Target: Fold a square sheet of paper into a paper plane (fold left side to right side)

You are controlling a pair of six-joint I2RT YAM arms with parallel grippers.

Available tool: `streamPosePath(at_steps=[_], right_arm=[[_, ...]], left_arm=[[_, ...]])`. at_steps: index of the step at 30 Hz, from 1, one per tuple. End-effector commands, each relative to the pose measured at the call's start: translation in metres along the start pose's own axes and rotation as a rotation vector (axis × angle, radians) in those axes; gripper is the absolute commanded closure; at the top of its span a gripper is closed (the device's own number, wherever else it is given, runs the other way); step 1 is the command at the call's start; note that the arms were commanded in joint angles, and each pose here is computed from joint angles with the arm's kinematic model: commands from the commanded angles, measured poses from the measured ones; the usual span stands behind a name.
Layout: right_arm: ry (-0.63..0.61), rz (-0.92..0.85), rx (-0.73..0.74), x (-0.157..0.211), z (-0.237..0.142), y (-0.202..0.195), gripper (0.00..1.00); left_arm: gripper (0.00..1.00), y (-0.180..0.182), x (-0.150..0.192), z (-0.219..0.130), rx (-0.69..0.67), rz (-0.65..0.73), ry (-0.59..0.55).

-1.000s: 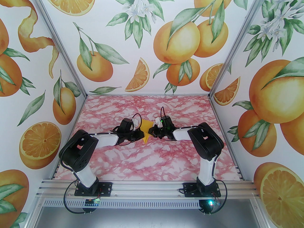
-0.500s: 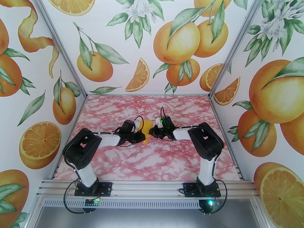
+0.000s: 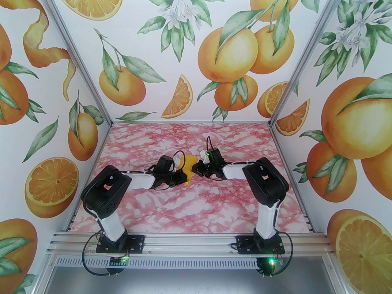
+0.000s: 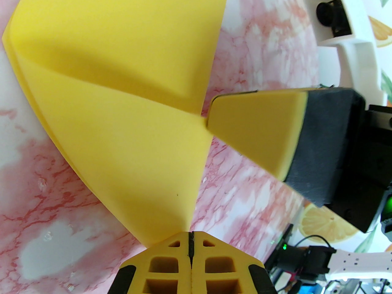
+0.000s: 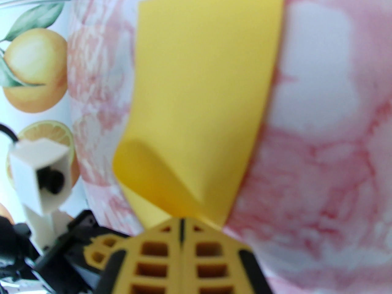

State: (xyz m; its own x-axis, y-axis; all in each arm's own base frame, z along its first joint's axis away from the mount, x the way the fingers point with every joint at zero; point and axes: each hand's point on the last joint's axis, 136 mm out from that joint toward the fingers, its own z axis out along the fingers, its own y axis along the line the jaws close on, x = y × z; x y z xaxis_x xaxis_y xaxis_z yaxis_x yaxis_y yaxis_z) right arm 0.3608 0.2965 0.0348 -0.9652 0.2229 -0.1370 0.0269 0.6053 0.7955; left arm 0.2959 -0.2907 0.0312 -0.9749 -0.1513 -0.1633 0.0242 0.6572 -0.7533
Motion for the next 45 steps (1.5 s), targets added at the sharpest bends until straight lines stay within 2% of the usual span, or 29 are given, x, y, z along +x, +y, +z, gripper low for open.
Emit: streamPosePath(at_steps=[1,45], right_arm=[[-0.017,-0.012,0.020,-0.009,0.002,-0.003,1.00],[-0.019,0.023,0.064,-0.003,0.003,-0.026,1.00]], left_arm=[[1.00,-0.001,0.004,0.003,0.019,0.029,0.012],[1.00,0.007,0.013,0.008,-0.002,0.021,0.060]])
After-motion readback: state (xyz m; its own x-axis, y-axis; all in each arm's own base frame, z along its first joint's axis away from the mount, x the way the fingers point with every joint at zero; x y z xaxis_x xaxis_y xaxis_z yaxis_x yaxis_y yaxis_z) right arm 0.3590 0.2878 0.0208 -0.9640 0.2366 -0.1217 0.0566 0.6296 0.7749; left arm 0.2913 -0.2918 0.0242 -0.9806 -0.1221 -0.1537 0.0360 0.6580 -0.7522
